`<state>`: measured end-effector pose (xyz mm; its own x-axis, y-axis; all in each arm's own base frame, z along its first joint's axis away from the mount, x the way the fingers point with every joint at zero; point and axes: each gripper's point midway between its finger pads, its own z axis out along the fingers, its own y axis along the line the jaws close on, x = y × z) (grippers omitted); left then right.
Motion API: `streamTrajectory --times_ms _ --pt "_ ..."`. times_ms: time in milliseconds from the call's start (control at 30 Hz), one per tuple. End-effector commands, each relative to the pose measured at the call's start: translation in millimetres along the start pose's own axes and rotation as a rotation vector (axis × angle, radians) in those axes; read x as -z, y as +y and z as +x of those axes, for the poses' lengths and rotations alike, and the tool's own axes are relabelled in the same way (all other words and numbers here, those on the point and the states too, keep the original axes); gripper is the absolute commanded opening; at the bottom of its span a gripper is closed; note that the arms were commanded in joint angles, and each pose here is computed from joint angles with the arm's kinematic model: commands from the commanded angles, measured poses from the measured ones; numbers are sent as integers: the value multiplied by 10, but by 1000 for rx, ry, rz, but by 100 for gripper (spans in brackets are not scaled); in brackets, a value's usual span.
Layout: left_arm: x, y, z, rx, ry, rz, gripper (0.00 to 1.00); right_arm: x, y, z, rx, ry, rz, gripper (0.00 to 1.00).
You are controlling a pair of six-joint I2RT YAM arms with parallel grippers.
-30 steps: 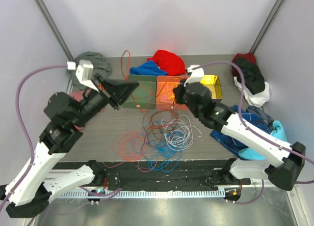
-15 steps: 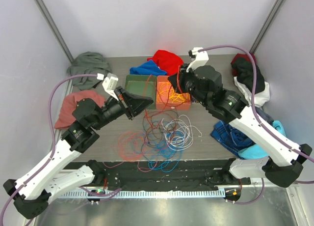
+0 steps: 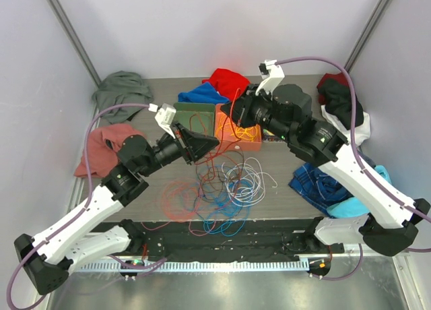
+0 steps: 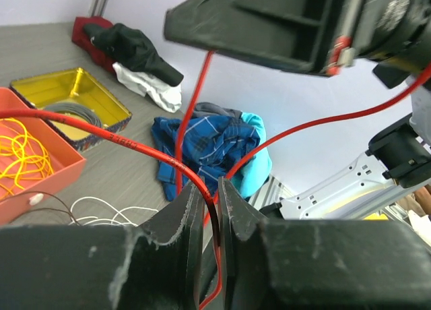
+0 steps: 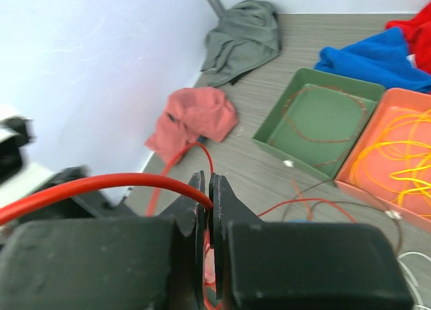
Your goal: Untangle the cables
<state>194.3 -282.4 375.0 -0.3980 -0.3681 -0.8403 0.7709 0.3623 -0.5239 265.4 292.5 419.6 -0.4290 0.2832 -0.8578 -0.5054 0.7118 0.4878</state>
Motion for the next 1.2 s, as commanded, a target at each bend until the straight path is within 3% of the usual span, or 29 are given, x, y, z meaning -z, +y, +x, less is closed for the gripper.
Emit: streamTrajectory --times_ms 0,667,767,833,900,933,967,1067,1167 --pt "-48 -104 -103 -11 -58 54 17 193 367 -300 -65 -57 -142 1" --pt "-80 -138 -82 -8 -75 83 33 206 696 -321 -142 -16 -286 1" --pt "-114 -117 -48 -4 -63 79 6 177 694 -285 -142 -6 -288 1" --pt "-117 -59 -56 -1 -70 46 0 185 681 -279 -134 -8 -286 1" --pt "-97 -30 -100 -24 -71 16 0 211 613 -257 -110 -14 -263 10" --pt "-83 -34 -136 -35 -75 5 0 225 567 -254 -102 -21 -247 20" --pt "-64 -11 -207 -48 -78 -33 0 211 462 -218 -82 -31 -204 41" --pt "-20 -8 -471 -117 -111 -105 0 342 223 -209 -53 -67 -110 64" --pt "55 -10 -682 -173 -123 -172 0 538 -118 -223 -15 -125 26 74"
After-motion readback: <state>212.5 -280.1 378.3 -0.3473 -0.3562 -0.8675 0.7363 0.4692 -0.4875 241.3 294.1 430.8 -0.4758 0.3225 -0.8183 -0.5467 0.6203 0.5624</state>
